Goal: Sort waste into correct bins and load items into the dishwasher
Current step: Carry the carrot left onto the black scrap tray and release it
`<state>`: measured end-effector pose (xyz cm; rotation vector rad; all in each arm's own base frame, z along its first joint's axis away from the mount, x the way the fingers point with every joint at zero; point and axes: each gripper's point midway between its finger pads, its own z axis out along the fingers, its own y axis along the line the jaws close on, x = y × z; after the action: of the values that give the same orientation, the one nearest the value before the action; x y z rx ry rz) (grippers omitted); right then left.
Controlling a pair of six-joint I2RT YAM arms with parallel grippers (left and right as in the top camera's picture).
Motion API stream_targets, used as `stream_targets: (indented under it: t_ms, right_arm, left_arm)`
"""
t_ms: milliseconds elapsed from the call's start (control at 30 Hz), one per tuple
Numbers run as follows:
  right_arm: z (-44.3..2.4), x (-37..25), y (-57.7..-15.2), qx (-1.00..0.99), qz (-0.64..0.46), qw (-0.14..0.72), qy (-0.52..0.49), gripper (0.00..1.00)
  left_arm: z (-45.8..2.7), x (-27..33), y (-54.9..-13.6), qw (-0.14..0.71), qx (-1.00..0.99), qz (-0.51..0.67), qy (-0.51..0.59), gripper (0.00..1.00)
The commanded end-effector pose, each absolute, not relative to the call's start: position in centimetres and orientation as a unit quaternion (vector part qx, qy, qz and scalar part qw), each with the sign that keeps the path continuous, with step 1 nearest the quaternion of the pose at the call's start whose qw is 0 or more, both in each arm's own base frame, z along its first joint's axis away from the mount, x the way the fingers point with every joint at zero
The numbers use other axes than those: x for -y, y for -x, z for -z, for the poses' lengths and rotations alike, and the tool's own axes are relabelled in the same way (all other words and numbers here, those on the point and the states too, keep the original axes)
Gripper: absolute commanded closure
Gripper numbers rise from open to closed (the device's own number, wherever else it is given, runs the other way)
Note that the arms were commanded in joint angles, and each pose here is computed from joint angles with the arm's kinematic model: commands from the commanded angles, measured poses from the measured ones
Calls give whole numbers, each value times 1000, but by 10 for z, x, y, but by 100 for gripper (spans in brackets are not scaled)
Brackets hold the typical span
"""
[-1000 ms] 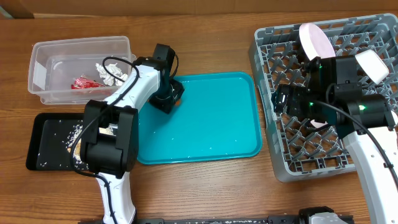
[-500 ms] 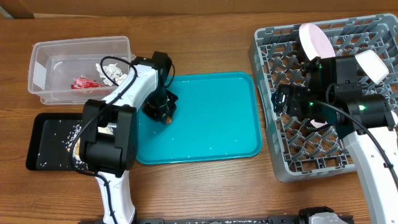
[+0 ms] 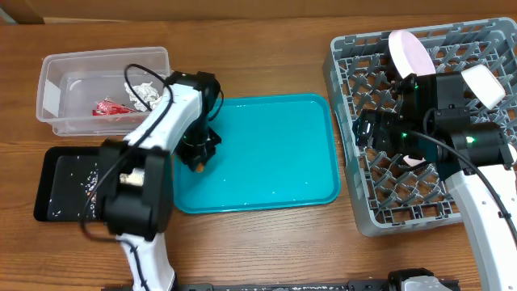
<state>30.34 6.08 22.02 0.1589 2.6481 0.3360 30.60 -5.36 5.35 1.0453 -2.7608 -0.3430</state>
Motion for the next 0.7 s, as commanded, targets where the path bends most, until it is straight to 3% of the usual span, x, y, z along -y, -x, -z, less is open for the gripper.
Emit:
stream_targets:
  t_ms: [0, 300, 667]
  right_arm:
    - [-227, -58, -307, -961, -119, 245, -54, 0]
    - [-227, -58, -307, -961, -118, 245, -53, 0]
    - [-227, -56, -308, -961, -114, 246, -55, 0]
  left_arm:
    - [-100, 32, -309, 5, 929, 133, -344, 95]
    - [-158, -11, -295, -67, 904, 138, -399, 96]
    - [-152, -104, -273, -38, 833, 138, -534, 95]
